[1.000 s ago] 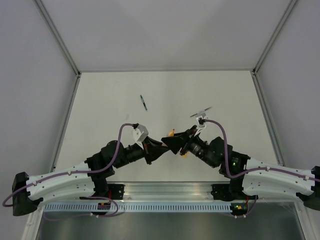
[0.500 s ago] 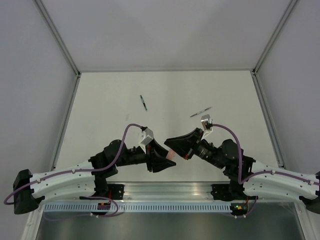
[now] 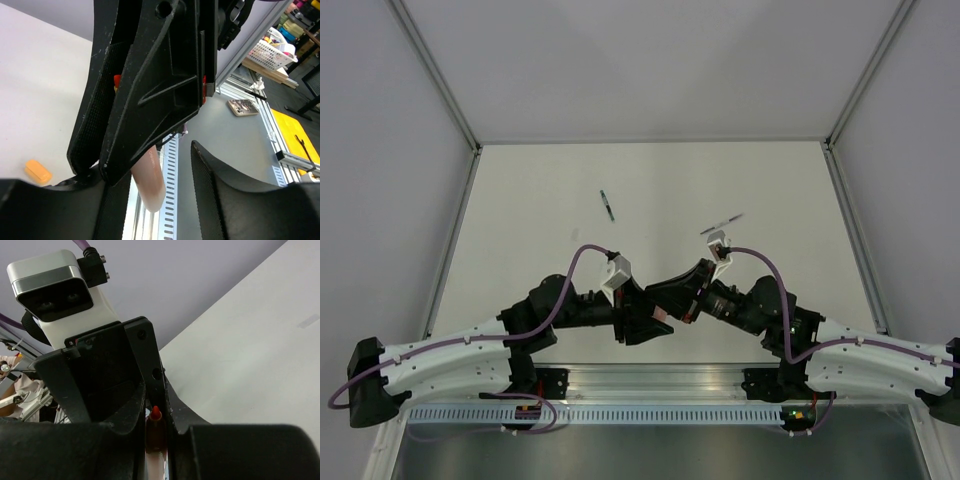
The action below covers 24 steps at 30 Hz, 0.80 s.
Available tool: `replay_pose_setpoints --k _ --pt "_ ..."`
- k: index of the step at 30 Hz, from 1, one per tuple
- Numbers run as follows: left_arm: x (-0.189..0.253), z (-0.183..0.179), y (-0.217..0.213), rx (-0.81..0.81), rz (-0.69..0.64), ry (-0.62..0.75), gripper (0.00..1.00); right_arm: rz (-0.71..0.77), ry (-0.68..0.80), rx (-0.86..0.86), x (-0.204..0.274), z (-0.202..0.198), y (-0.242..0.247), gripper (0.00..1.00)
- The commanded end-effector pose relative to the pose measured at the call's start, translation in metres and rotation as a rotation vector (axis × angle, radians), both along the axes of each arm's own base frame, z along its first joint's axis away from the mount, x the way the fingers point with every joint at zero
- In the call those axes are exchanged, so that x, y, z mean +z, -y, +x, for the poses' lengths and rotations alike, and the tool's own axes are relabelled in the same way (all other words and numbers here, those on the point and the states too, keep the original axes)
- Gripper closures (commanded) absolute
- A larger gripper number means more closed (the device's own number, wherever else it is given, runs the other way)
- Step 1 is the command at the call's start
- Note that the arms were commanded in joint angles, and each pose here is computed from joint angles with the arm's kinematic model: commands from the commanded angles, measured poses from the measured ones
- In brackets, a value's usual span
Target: Insert the pens into the pen caps
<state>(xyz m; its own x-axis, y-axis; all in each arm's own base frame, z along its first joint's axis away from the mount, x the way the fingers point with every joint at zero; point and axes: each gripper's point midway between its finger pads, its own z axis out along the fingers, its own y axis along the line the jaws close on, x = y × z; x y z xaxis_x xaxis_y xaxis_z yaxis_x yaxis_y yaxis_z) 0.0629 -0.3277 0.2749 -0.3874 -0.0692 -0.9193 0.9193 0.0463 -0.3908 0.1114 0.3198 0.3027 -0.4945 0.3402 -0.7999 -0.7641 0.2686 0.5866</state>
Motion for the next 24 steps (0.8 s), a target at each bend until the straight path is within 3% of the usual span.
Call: replay_pose_setpoints --k 1,4,6,7,8,9,10,11,14,18,24 --pt "0.021 -0.018 0.004 -0.11 -0.05 0.048 0.49 0.068 0.025 0.031 0.026 -0.005 -0.004 1.0" --pt "0.021 -0.018 0.003 -0.109 -0.054 0.047 0.65 0.061 0.029 0.027 0.027 -0.004 -0.003 1.0" --pt "0.023 -0.019 0.0 -0.106 -0.061 0.058 0.91 0.057 0.031 0.025 0.026 -0.004 -0.003 1.0" --pt "0.023 -0.018 -0.001 -0.1 -0.061 0.057 0.97 0.058 0.032 0.026 0.027 -0.004 -0.003 1.0" --pt "0.025 -0.016 -0.002 -0.085 -0.069 0.055 0.98 0.054 0.033 0.023 0.025 -0.003 -0.003 0.97" --pt "0.022 -0.013 -0.002 -0.066 -0.066 0.054 0.98 0.046 0.028 0.015 0.023 -0.002 -0.003 0.88" --pt "0.021 -0.012 -0.003 -0.053 -0.065 0.05 0.98 0.035 0.022 0.005 0.021 0.0 -0.003 0.76" --pt "0.021 -0.009 -0.004 -0.038 -0.067 0.054 0.98 0.026 0.016 -0.021 0.02 0.004 -0.001 0.51" --pt "0.01 0.009 -0.006 0.065 -0.031 0.065 0.98 -0.053 0.007 -0.095 0.01 0.016 0.006 0.3" --pt "-0.005 0.057 -0.022 0.348 0.051 0.062 0.98 -0.116 0.001 -0.215 0.0 0.027 0.037 0.22" --pt "-0.013 0.089 -0.045 0.57 0.091 0.044 0.98 -0.212 0.041 -0.35 -0.014 0.036 0.085 0.18"
